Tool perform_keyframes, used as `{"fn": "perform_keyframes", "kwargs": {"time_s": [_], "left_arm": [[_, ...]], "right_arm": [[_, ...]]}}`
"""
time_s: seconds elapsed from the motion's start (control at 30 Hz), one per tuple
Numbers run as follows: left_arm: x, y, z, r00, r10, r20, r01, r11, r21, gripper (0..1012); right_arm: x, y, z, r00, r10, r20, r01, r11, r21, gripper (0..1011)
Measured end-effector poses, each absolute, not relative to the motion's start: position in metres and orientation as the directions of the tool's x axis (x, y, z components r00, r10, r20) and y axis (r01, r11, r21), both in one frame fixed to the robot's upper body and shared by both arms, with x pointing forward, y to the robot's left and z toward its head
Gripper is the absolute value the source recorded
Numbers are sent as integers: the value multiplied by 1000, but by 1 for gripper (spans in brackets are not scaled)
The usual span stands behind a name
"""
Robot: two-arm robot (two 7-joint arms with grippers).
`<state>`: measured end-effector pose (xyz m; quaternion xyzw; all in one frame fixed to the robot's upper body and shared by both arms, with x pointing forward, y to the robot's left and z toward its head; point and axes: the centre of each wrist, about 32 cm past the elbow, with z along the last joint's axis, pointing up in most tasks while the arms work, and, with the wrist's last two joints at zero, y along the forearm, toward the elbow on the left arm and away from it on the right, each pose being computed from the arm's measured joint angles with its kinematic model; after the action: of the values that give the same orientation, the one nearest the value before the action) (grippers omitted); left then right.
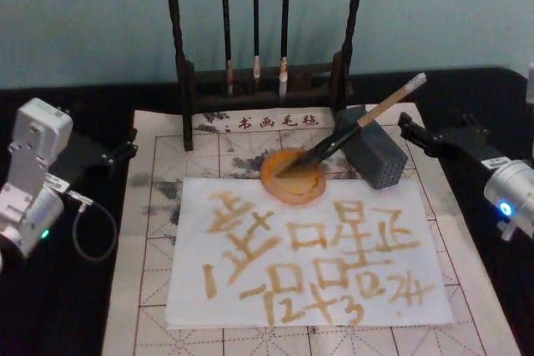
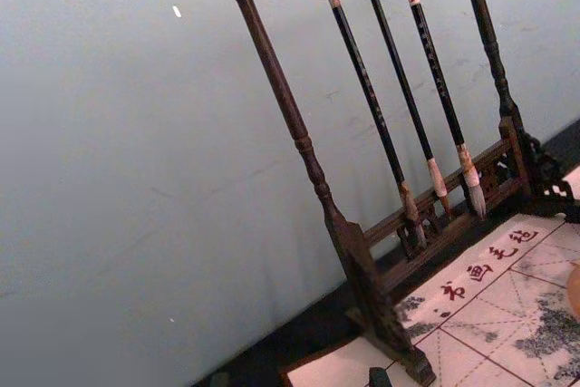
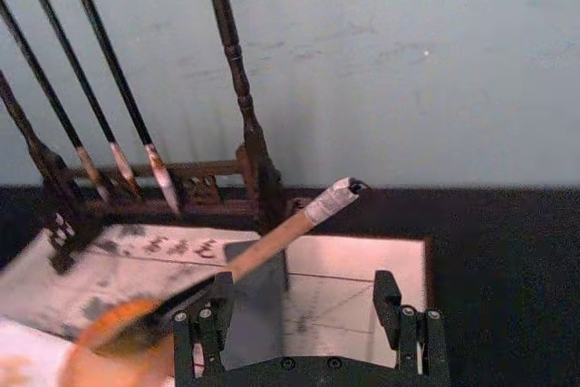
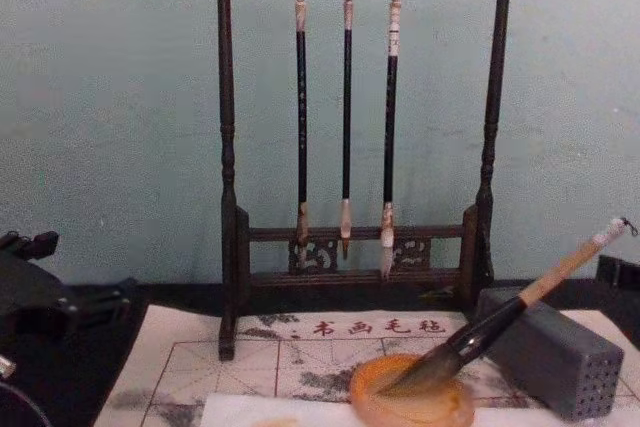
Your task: Pick up the brush from the inkstone, write on the paper, then place the brush back to its original position.
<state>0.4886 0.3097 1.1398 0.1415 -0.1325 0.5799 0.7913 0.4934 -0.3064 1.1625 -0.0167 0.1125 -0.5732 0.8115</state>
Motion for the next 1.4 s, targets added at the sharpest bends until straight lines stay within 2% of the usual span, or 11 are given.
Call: {"fn": "perform_keyframes", "kwargs": {"time_s": [0.23, 0.57, 0.9, 1.4], "left_arm": [[489, 310, 1140, 292, 880, 374, -955, 287, 70, 1001], [489, 310, 1140, 292, 880, 374, -955, 287, 70, 1001], [489, 310, 1140, 292, 880, 374, -955, 287, 70, 1001], [489, 310, 1140, 292, 880, 374, -955, 287, 70, 1001]], "right_arm": [[498, -298, 1171, 282, -892, -353, 916, 360, -177, 1000], [511, -285, 1178, 172, -804, -568, 908, 353, -225, 1000], [527, -276, 1179, 82, -722, -687, 900, 350, -260, 1000], [543, -264, 1177, 42, -668, -743, 899, 350, -263, 1000]]}}
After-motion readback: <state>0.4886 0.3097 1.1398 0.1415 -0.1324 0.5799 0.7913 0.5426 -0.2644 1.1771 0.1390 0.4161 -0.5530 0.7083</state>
